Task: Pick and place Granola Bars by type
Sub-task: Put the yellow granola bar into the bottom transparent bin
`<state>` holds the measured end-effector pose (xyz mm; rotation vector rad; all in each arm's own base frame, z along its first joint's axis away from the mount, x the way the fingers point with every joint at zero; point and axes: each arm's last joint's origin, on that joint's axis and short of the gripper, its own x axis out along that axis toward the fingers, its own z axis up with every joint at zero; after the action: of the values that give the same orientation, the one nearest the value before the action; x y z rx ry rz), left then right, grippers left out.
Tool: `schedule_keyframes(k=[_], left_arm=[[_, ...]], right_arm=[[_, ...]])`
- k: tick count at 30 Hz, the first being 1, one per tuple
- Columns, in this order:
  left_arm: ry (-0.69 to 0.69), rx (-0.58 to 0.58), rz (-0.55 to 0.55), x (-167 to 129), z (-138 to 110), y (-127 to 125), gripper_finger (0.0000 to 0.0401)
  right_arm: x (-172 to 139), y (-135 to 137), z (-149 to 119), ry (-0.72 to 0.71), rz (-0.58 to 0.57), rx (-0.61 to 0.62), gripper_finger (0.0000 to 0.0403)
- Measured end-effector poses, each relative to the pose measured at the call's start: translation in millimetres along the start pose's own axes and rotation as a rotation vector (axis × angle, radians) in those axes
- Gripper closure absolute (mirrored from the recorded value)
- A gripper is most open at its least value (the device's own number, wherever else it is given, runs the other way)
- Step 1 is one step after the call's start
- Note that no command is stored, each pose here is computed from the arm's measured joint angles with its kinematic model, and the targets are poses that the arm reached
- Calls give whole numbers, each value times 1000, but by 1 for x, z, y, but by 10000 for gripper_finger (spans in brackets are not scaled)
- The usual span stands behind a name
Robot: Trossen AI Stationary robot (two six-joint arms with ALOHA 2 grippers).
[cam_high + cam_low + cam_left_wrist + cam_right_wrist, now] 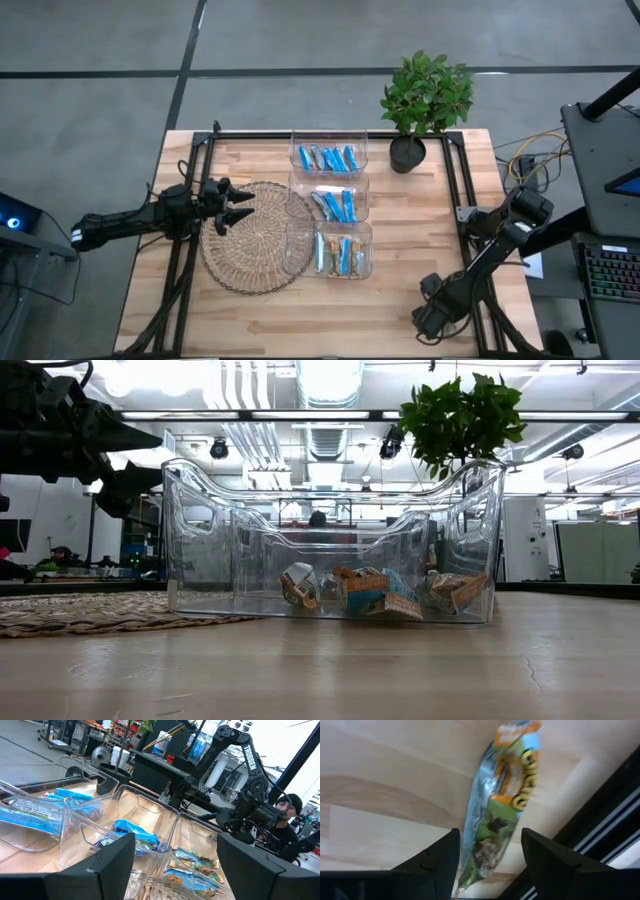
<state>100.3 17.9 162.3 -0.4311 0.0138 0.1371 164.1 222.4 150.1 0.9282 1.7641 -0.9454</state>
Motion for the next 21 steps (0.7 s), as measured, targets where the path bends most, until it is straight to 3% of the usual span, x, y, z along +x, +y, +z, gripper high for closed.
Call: schedule_keyframes(k=[7,10,21], left_arm=[[0,0,0,0,0,0,140],[0,0,0,0,0,0,140],[0,0,0,0,0,0,140]], right_arm=[[6,3,0,31,-13,35,204],[6,3,0,43,-21,40,224],[5,3,-1,56,-20,-28,385]])
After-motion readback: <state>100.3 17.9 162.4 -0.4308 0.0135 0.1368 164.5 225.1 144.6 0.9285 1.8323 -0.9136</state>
